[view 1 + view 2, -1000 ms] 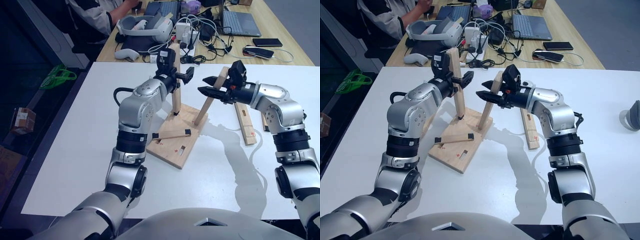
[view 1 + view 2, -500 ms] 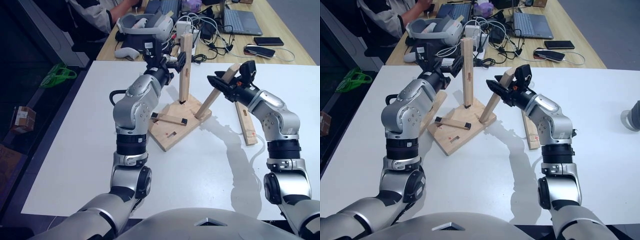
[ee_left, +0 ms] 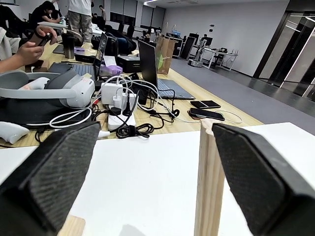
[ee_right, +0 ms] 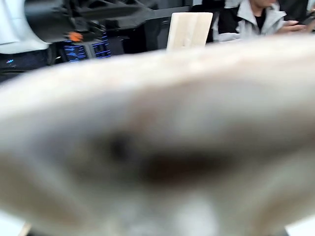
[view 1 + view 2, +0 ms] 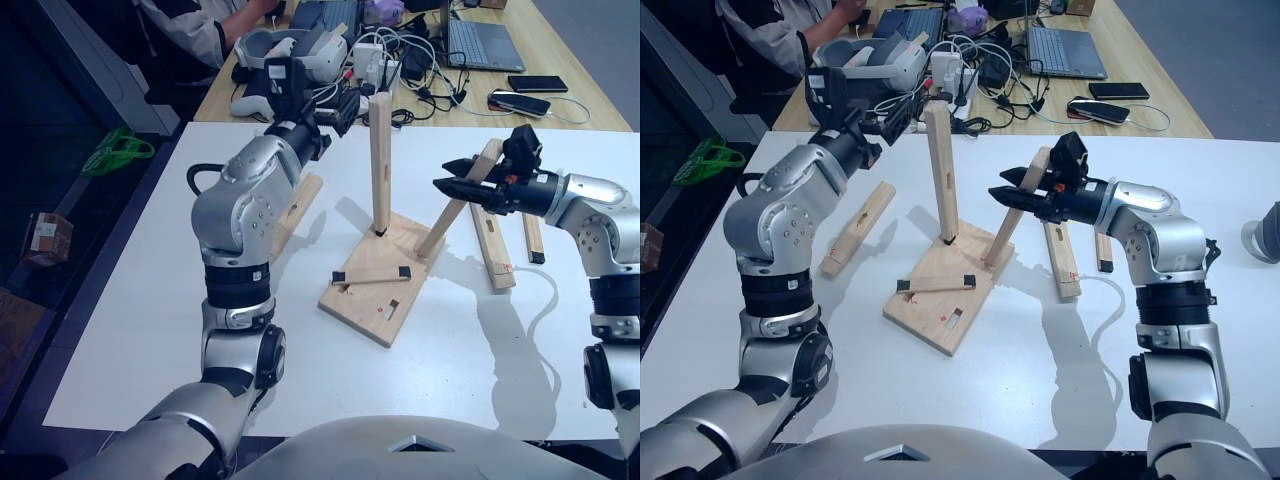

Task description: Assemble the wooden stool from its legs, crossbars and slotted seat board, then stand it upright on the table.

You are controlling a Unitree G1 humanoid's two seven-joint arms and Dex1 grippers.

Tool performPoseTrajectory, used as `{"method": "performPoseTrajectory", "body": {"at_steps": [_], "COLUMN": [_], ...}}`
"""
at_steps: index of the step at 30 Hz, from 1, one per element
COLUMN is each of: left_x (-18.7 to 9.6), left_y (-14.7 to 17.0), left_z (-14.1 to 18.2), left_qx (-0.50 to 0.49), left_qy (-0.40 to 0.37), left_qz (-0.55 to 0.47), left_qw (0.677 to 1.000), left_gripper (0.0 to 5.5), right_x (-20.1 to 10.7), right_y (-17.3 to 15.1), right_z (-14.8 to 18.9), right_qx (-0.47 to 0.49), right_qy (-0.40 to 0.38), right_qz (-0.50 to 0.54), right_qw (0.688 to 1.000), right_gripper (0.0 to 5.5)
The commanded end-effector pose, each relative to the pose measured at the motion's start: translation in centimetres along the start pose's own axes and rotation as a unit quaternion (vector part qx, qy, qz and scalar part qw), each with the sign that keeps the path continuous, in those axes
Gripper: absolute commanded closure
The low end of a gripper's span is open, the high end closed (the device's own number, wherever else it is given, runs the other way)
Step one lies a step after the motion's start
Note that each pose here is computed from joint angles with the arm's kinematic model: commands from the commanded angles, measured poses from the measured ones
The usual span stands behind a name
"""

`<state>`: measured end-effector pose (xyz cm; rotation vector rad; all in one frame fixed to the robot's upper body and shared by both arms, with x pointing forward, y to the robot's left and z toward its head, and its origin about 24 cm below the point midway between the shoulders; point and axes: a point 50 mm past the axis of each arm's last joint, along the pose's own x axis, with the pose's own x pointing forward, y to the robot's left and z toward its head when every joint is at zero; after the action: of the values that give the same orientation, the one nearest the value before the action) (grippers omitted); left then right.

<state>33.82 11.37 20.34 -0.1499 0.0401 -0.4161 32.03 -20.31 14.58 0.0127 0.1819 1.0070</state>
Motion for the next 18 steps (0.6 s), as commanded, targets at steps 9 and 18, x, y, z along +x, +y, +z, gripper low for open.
{"method": "performPoseTrajectory", "body": {"at_steps": [9, 18], "left_x": [-0.6, -5.0], "left_y": [0.9, 2.5], "left_z": [4.5, 13.0], "left_qx": [0.032, 0.019], "left_qy": [-0.042, -0.173], "left_qz": [-0.016, -0.004], "left_qw": [0.998, 0.985], "left_gripper": [1.27, 1.27], "right_x": [-0.4, -3.9], "right_y": [0.9, -2.9], "right_z": [0.5, 7.4], "right_qx": [-0.012, -0.072], "right_qy": [-0.077, -0.169], "right_qz": [0.029, -0.101], "right_qw": [0.997, 0.978], "right_gripper": [1.69, 1.18]}}
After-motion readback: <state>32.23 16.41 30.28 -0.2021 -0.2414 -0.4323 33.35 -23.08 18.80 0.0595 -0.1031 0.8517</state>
